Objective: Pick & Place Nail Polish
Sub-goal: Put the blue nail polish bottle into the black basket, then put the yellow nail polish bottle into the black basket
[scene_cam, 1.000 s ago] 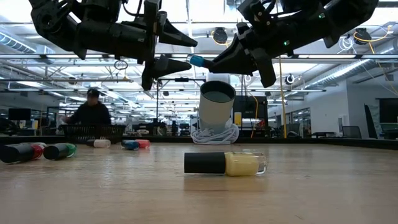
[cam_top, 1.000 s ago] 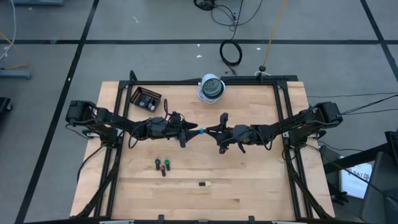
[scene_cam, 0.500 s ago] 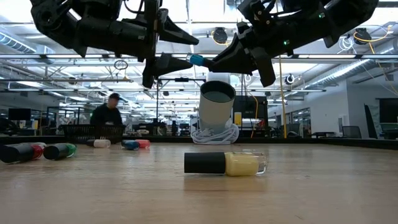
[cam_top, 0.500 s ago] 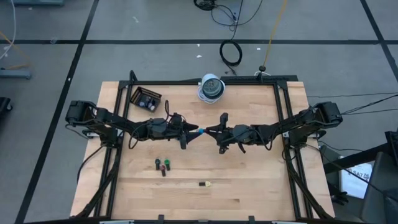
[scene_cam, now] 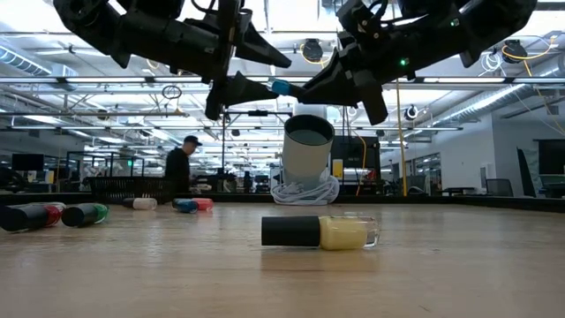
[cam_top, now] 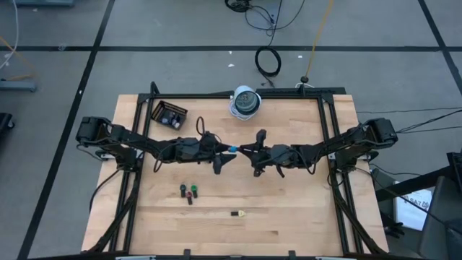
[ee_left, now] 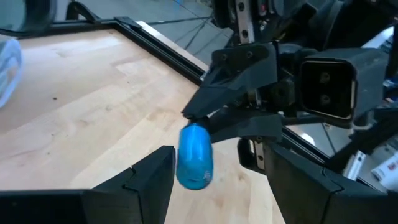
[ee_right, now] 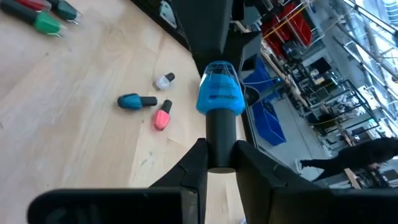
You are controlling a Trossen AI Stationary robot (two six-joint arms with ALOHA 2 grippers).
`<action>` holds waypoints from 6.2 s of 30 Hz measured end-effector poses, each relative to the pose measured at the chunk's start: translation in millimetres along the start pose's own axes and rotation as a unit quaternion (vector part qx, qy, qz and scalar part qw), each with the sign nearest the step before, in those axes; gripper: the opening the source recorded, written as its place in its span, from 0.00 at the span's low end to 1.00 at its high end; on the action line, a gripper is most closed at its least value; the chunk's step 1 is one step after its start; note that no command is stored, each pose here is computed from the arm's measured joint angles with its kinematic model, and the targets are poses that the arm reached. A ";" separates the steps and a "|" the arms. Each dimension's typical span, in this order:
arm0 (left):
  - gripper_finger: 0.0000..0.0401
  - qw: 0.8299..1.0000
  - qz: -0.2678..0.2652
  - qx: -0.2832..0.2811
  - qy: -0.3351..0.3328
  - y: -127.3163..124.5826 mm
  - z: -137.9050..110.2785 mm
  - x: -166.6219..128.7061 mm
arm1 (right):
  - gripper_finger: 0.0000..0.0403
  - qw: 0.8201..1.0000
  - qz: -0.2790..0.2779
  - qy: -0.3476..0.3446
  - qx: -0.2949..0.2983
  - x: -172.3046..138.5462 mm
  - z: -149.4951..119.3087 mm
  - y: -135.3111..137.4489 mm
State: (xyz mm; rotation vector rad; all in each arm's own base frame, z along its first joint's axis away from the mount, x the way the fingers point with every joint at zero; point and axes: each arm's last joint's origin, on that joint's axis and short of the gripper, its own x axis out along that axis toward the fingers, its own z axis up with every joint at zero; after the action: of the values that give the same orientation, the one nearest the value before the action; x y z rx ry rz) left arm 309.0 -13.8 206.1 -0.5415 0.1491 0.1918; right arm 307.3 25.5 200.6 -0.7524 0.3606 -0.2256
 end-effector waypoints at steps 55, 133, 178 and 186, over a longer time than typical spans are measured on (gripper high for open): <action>0.14 0.999 -0.009 -0.021 -0.035 10.2 -7.2 16.5 | 0.12 1.000 0.000 -0.002 -0.004 0.0 0.3 0.0; 0.44 0.745 0.660 -0.050 0.079 184.9 17.0 -93.6 | 0.49 0.995 -0.003 0.007 0.104 -24.9 9.4 -21.0; 0.71 0.963 0.149 0.225 -0.018 30.3 35.4 -52.2 | 0.50 0.920 0.270 0.038 0.283 -34.6 18.4 112.6; 0.70 0.968 0.073 0.241 -0.020 -4.4 22.2 -61.5 | 0.58 0.907 0.298 0.034 0.295 -19.0 27.5 160.9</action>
State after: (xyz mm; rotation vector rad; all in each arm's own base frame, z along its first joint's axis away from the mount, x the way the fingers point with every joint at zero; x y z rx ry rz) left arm 252.2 -14.5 238.9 -0.0408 0.1900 0.2995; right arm 312.2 163.1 110.9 -0.0146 0.5384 0.2179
